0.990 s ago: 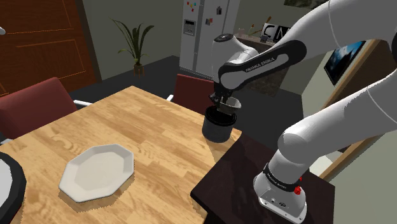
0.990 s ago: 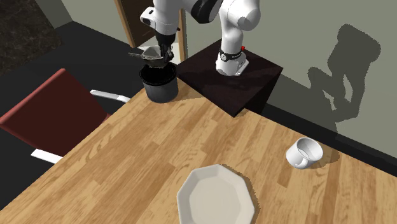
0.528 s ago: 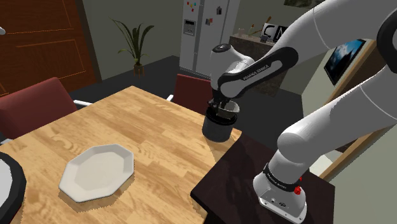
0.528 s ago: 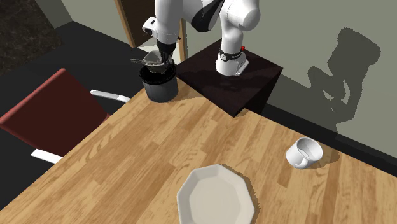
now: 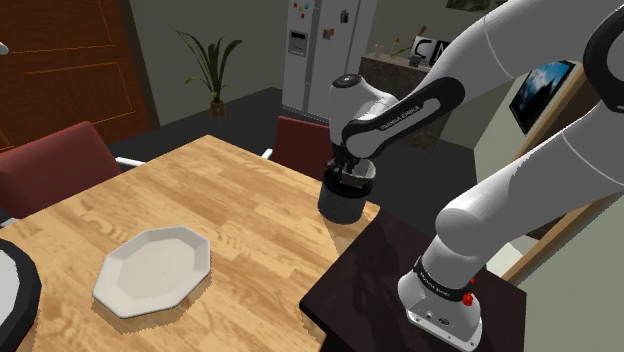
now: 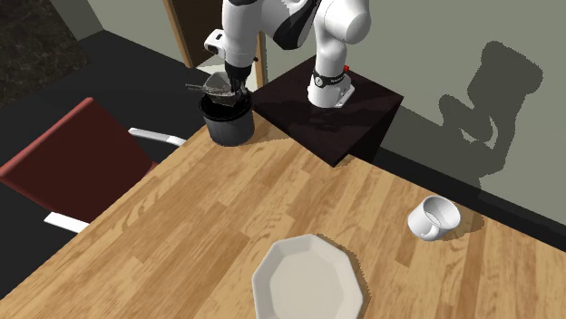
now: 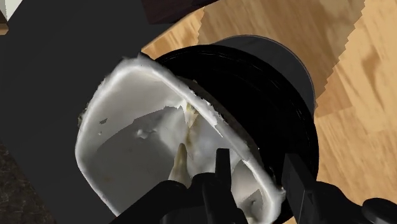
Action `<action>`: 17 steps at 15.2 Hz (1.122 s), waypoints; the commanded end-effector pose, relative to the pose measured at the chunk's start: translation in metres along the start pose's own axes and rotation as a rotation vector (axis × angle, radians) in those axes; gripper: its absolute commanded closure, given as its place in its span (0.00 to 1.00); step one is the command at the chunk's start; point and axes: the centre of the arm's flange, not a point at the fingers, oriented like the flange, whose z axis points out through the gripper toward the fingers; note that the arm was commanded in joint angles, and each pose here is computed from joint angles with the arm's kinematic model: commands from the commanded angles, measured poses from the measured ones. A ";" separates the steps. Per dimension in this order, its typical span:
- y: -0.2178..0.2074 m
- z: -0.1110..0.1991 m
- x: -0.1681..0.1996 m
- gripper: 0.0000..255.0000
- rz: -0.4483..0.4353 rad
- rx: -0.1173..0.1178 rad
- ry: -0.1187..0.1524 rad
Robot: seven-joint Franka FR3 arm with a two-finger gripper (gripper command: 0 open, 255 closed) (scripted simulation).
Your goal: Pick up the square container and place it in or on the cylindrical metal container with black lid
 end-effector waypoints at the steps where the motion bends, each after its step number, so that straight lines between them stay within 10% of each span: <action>1: 0.000 0.001 0.000 1.00 0.001 -0.001 -0.003; 2: 0.001 0.001 0.000 0.00 0.001 -0.001 -0.003; 17: 0.000 -0.049 0.000 0.00 0.001 -0.001 -0.003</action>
